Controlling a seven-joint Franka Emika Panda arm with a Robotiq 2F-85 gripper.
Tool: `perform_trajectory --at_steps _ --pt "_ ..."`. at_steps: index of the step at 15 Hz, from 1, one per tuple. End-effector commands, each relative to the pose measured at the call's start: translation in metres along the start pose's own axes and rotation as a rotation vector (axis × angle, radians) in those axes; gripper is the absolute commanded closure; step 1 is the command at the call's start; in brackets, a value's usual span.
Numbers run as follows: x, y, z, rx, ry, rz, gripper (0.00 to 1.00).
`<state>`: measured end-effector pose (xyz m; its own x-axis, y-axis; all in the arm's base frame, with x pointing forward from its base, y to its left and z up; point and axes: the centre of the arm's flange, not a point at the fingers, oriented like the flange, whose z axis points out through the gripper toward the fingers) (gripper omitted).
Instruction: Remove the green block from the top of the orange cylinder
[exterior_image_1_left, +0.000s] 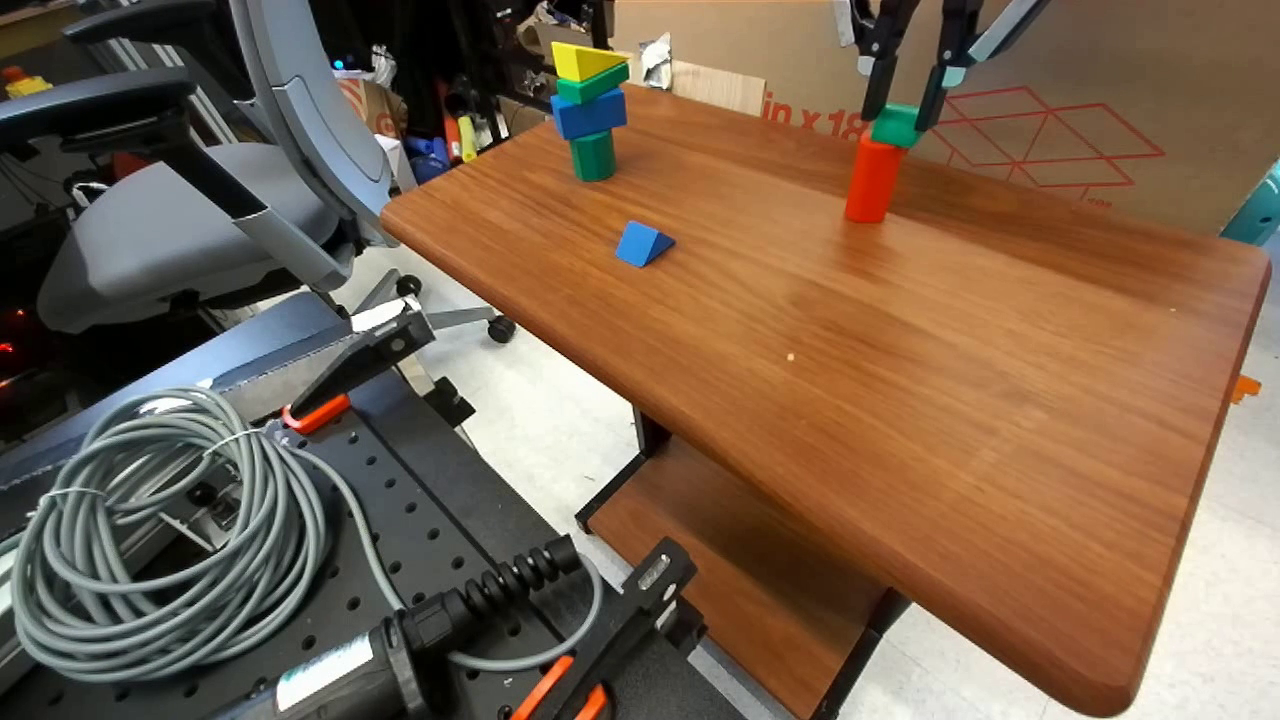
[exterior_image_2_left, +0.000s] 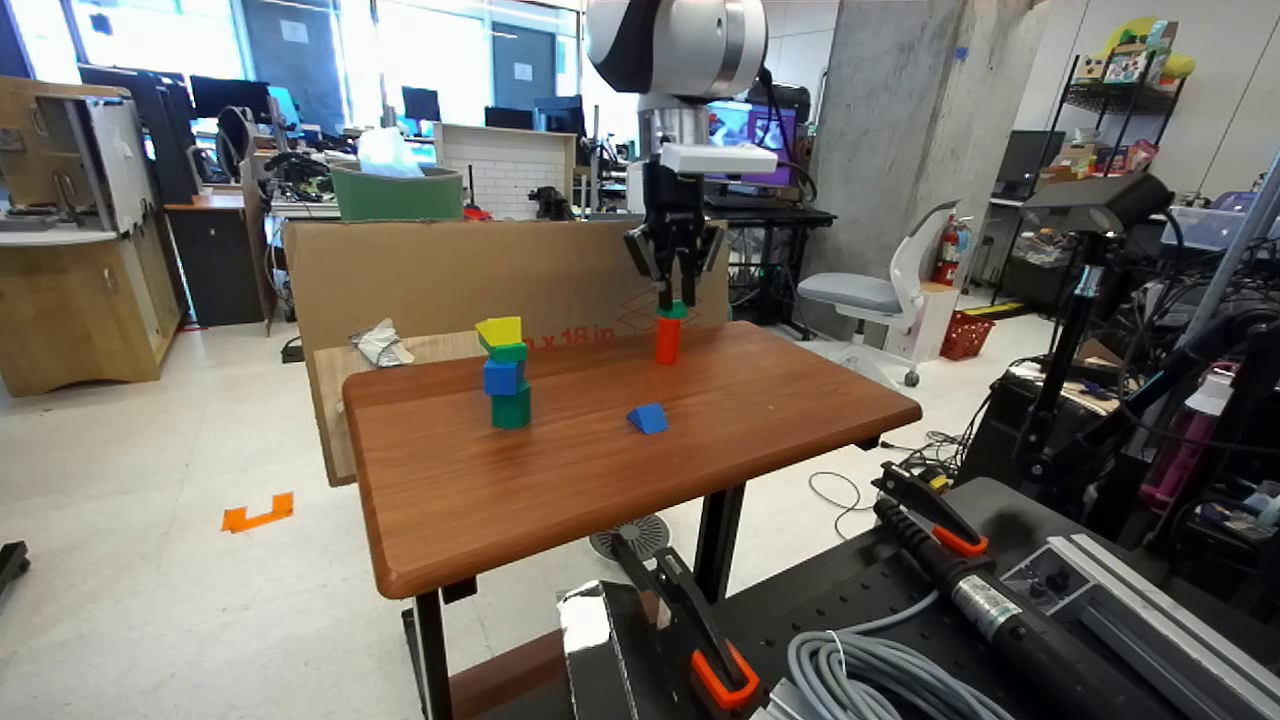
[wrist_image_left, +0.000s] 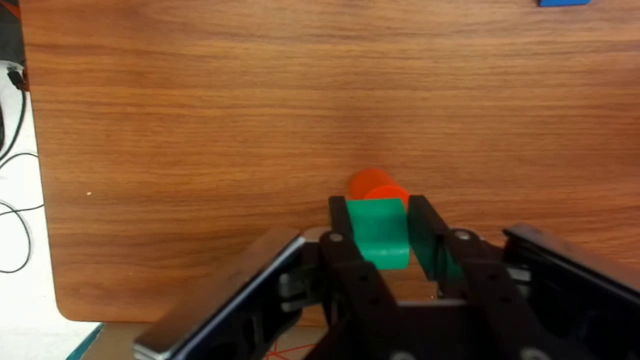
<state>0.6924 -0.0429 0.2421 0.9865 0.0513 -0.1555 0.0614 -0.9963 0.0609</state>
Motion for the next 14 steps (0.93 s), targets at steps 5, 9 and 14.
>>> perform_trajectory --at_steps 5,9,14 --pt "-0.013 0.008 -0.035 -0.005 0.029 0.005 0.92" --pt "-0.02 0.037 -0.049 -0.001 0.034 0.07 0.92" --pt "-0.023 0.087 -0.035 0.006 -0.006 0.171 0.92"
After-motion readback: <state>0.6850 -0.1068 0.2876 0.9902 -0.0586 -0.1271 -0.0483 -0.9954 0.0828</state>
